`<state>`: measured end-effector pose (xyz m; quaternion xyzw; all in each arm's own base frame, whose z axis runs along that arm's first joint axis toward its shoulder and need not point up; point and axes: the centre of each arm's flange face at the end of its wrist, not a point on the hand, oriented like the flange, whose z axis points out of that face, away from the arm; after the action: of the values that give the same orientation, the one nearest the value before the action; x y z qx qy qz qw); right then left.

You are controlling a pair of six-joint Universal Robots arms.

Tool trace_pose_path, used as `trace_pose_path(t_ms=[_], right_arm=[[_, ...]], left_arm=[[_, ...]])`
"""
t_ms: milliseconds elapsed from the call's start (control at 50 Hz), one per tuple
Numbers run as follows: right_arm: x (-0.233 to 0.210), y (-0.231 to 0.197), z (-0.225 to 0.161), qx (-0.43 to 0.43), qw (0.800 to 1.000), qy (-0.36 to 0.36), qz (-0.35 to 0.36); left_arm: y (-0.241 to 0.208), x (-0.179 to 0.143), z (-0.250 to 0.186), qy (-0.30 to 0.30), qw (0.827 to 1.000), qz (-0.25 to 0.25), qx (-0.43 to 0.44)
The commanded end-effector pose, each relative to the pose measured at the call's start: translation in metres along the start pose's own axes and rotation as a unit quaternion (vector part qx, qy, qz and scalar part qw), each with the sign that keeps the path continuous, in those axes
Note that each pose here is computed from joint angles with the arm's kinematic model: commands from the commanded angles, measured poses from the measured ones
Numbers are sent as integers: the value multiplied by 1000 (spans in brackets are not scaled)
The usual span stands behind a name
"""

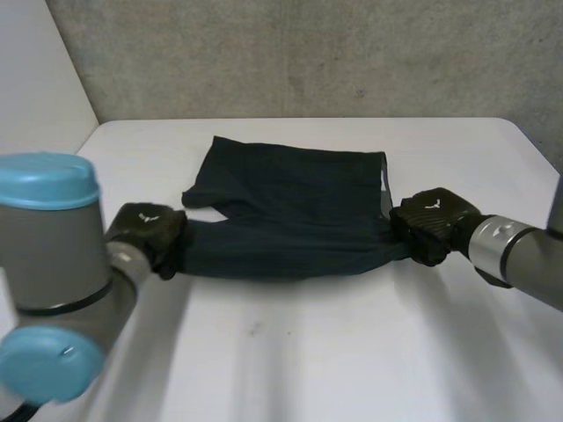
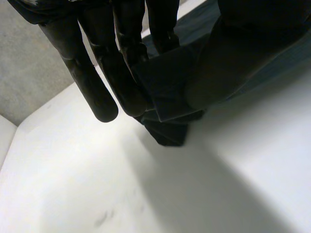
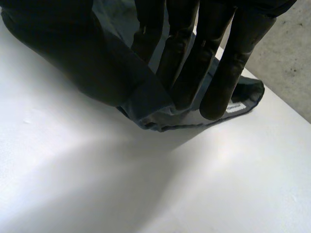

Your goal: Fold the shorts.

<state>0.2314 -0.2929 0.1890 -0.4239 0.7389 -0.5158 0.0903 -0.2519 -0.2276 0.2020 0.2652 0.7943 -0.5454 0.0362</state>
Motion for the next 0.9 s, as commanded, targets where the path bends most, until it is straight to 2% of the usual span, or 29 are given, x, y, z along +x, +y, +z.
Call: trace_pose_path(t_ms=[20,120,220,280,340,420,520,620,700,840,900], right_arm=[[-7,-17,-47,-57,998,-2,-21],[-23,-16,-79,-108,991,-36,-65],[-53,-15,-128,-163,975,-112,-105],[-60,-18,-146,-168,970,-130,-117],[-58,-21,-147,-152,973,-129,-114],[-48,-25,-142,-127,980,-114,-106],[-20,-13,-90,-111,988,-87,-57],[5,-11,-55,-110,993,-44,-29],[14,-12,-23,-101,994,-10,-38],[20,-18,31,-35,995,66,-70],[24,-13,51,-15,991,102,-84]], left_arm=[[14,-9,-68,32,996,39,-70],[21,-5,-116,81,991,67,-88],[25,0,-168,156,980,76,-95],[23,-1,-182,175,978,74,-90],[15,-5,-186,173,980,69,-69],[-3,-10,-160,140,989,54,-20],[-24,-10,-90,93,994,44,31],[-39,-9,-27,55,996,54,54],[-48,-5,20,20,996,64,58],[-48,1,101,-44,995,79,50],[-47,6,122,-53,994,80,58]])
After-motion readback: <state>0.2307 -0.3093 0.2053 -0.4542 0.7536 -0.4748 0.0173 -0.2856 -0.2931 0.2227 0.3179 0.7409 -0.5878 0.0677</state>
